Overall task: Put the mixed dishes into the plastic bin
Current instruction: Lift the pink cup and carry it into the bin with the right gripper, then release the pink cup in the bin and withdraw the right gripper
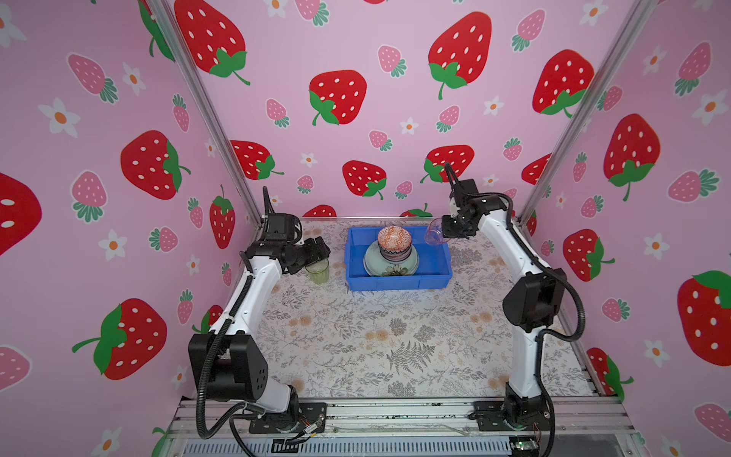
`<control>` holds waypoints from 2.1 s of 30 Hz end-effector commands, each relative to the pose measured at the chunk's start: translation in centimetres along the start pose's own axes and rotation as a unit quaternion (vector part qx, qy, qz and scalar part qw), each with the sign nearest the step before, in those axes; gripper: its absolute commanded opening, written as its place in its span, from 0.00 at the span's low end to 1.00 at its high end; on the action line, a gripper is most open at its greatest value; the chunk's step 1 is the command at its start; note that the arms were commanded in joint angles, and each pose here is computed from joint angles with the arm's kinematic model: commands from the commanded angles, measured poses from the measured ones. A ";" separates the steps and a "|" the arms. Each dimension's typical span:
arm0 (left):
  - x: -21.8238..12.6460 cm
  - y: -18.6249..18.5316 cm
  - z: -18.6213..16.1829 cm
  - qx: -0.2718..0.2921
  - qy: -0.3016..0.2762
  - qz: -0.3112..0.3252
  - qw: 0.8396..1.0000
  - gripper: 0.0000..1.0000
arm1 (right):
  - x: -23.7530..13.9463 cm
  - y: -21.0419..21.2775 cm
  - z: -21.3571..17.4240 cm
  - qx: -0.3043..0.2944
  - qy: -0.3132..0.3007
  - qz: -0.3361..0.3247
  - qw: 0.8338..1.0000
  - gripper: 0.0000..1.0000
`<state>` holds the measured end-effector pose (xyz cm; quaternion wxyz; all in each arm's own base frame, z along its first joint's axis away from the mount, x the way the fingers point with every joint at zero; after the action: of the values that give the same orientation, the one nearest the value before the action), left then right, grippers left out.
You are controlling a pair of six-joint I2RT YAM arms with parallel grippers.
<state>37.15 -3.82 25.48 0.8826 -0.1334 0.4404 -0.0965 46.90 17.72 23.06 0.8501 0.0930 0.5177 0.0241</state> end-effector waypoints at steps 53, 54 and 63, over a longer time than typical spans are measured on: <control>-0.4 0.0 0.1 -0.022 0.004 -0.007 1.000 0.94 | 11.2 3.2 -0.7 0.040 -0.002 -0.034 0.999 0.11; -0.4 0.0 0.1 -0.022 0.004 -0.007 1.000 0.94 | 11.2 3.3 -0.7 0.039 -0.003 -0.035 0.999 0.12; -0.4 0.0 0.1 -0.022 0.005 -0.007 1.000 0.94 | 9.7 3.7 0.0 0.036 -0.018 -0.028 0.999 0.32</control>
<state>37.03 -3.76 25.43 0.8777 -0.1522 0.4450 -0.0922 51.47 22.48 13.78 0.8474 0.1089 0.5193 -0.0200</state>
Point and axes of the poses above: each gripper's point midway between its finger pads, its own x axis out along the fingers, its own y axis along the line the jaws close on, z = x × y, the point moved 5 cm from there along -x, back along the fingers, and after that the axes turned 14 degrees about x, right-handed, at the moved point
